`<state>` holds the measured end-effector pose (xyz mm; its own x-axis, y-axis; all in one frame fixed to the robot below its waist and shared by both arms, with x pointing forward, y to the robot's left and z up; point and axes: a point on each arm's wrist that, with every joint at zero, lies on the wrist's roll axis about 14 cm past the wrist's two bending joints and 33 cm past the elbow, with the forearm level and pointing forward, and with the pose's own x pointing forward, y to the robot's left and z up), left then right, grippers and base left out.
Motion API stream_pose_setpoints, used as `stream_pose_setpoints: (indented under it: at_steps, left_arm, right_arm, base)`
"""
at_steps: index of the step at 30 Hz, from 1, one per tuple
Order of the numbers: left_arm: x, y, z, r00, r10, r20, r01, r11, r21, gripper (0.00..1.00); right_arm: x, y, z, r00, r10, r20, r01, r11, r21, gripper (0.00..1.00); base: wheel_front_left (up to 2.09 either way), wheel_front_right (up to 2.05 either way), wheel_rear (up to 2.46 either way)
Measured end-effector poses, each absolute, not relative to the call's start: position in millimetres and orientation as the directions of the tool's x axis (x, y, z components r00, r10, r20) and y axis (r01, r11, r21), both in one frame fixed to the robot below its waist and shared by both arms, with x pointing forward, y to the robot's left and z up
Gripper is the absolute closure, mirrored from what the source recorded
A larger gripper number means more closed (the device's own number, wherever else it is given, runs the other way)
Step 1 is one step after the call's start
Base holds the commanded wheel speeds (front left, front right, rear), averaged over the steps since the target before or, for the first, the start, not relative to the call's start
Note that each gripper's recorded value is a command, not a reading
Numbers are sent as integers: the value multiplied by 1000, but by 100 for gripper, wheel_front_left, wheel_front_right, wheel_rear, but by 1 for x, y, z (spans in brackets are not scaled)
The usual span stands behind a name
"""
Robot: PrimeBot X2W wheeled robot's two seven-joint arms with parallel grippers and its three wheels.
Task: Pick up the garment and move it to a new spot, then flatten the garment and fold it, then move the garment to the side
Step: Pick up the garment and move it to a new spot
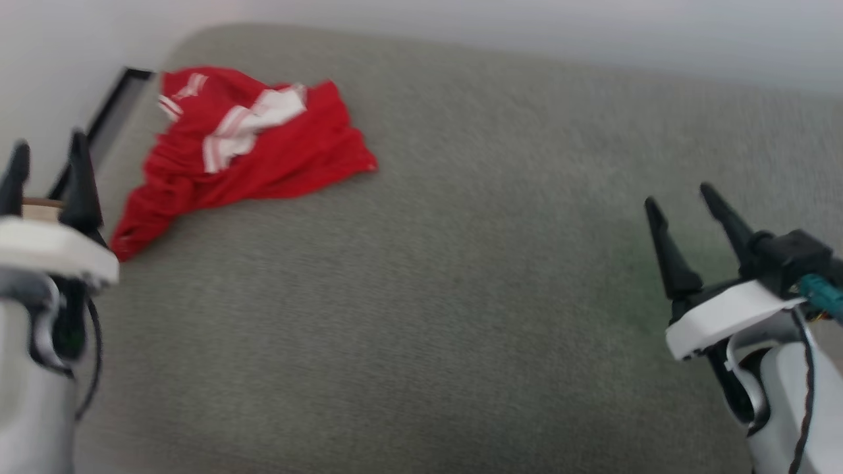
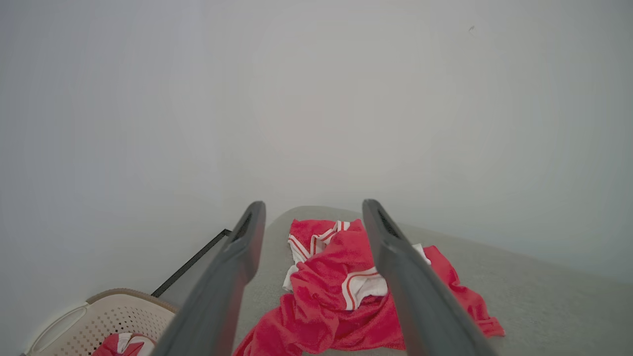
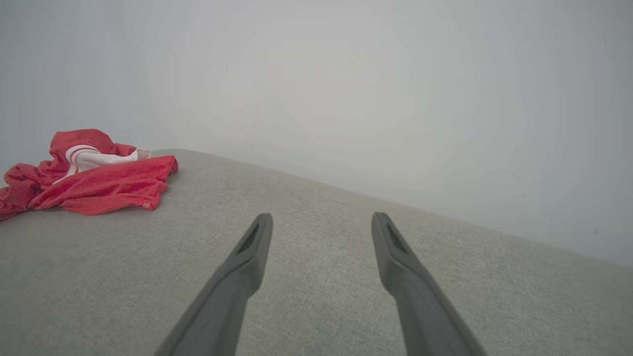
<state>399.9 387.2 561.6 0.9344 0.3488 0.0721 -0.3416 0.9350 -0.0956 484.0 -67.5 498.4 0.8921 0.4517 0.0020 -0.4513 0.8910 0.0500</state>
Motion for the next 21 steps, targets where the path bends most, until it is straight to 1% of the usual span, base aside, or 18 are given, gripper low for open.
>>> stream_pose_setpoints:
  at_steps: [3,9,10,13,18,21]
  left_arm:
    - [433,386,554,948,319,15,-316,945,-81,0]
    - [489,381,515,948,259,-185,-272,961,-53,0]
    - [504,379,498,933,242,-268,-264,963,-47,0]
    - [520,373,466,886,216,-410,-260,964,-54,0]
    - [533,367,421,777,184,-602,-272,961,-58,0]
    - [533,364,395,686,175,-707,-292,955,-46,0]
  right_arm:
    - [493,-81,489,906,423,-12,-422,905,52,0]
    - [504,-104,462,923,379,-63,-376,925,52,0]
    - [507,-112,454,929,362,-80,-359,932,50,0]
    - [508,-123,439,933,341,-113,-338,940,49,0]
    - [510,-137,421,936,315,-154,-313,949,41,0]
    - [510,-145,409,936,300,-183,-299,954,37,0]
  base:
    - [0,0,0]
    - [0,0,0]
    - [0,0,0]
    - [0,0,0]
    - [0,0,0]
    - [0,0,0]
